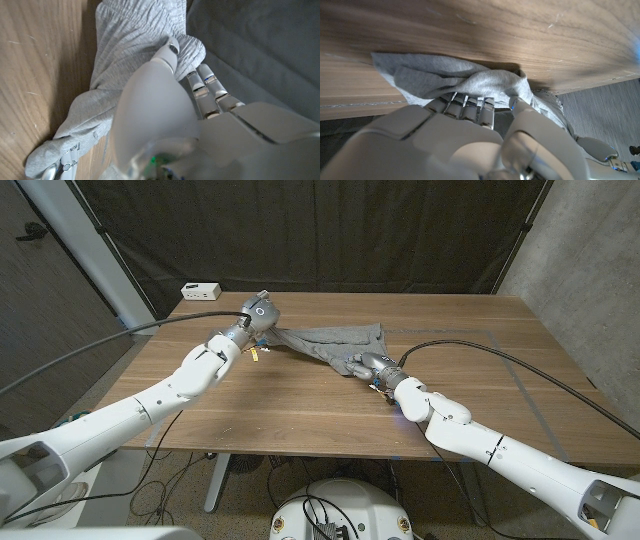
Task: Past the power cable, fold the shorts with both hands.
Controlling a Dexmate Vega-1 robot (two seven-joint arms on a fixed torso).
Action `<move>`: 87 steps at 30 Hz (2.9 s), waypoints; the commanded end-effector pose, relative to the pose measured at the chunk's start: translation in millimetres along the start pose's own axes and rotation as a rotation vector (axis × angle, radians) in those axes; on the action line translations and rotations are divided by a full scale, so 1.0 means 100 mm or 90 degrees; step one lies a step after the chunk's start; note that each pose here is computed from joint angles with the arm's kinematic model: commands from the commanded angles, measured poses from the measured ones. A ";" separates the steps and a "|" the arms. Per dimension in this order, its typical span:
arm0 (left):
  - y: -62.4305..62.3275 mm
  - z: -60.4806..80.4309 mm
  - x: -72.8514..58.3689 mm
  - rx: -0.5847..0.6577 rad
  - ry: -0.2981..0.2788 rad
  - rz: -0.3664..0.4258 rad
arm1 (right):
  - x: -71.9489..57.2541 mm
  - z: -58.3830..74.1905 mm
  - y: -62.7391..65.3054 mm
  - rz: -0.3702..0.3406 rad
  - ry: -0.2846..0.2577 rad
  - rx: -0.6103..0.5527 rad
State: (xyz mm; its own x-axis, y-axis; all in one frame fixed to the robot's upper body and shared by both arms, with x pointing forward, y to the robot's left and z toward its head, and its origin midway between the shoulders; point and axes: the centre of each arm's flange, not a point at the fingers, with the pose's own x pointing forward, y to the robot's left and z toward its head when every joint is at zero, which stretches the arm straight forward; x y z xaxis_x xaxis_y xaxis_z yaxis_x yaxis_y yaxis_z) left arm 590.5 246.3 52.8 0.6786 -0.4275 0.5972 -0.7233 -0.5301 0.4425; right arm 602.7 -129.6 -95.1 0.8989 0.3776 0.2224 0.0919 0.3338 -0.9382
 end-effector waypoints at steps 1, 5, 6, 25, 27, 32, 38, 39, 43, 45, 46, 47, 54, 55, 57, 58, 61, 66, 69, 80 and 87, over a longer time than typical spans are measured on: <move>0.21 -0.06 -0.01 0.083 -0.022 0.091 | 0.00 0.01 0.01 0.000 -0.005 0.004; 0.27 -0.07 0.00 0.115 -0.028 0.110 | 0.00 0.01 0.02 0.002 -0.006 0.005; 0.28 -0.07 0.00 0.120 -0.030 0.113 | -0.01 0.01 0.02 0.002 -0.006 0.006; 0.40 -0.12 0.10 0.231 -0.058 0.168 | -0.02 -0.01 0.01 0.000 -0.004 0.007; 0.40 -0.13 0.12 0.241 -0.061 0.179 | -0.02 -0.02 0.01 0.002 -0.005 0.009; 0.41 -0.16 0.15 0.264 -0.067 0.206 | -0.02 -0.02 0.02 0.003 -0.003 0.011; 0.44 -0.17 0.16 0.289 -0.075 0.253 | -0.01 -0.02 0.03 0.007 -0.005 0.013; 0.44 -0.17 0.17 0.292 -0.077 0.257 | -0.02 -0.01 0.03 0.007 -0.006 0.011; 0.47 -0.17 0.20 0.308 -0.085 0.271 | -0.02 -0.02 0.02 0.005 -0.006 0.015; 0.48 -0.17 0.23 0.318 -0.092 0.280 | -0.03 -0.02 0.03 0.006 -0.006 0.014; 0.48 -0.17 0.23 0.318 -0.092 0.280 | -0.03 -0.02 0.03 0.006 -0.007 0.014; 0.49 -0.17 0.23 0.321 -0.096 0.285 | -0.03 -0.03 0.03 0.007 -0.006 0.015; 0.54 -0.17 0.31 0.343 -0.121 0.307 | -0.03 -0.04 0.05 0.012 -0.008 0.022; 0.56 -0.17 0.33 0.346 -0.124 0.308 | -0.03 -0.04 0.05 0.011 -0.009 0.021; 0.57 -0.17 0.35 0.352 -0.135 0.317 | -0.03 -0.04 0.05 0.012 -0.010 0.018; 0.58 -0.17 0.36 0.355 -0.139 0.321 | -0.03 -0.04 0.05 0.012 -0.008 0.018; 0.60 -0.15 0.39 0.365 -0.155 0.328 | -0.04 -0.06 0.05 0.011 -0.008 0.024; 0.63 -0.13 0.44 0.387 -0.182 0.333 | -0.04 -0.07 0.08 0.010 -0.006 0.024; 0.65 -0.12 0.47 0.398 -0.194 0.337 | -0.03 -0.07 0.10 0.011 -0.009 0.031; 0.78 -0.09 0.62 0.431 -0.236 0.357 | 0.02 -0.10 0.14 0.015 -0.009 0.037; 0.83 -0.04 0.70 0.444 -0.266 0.370 | 0.04 -0.10 0.18 0.016 -0.016 0.045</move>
State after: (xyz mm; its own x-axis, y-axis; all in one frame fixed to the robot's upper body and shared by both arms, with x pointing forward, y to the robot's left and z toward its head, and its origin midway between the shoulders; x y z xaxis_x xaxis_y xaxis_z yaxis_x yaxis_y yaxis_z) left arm 575.0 193.1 118.9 0.3423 -0.8802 0.3288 -0.8136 -0.4527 -0.3649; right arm 608.9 -134.1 -110.2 0.8971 0.3920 0.2038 0.0491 0.3699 -0.9278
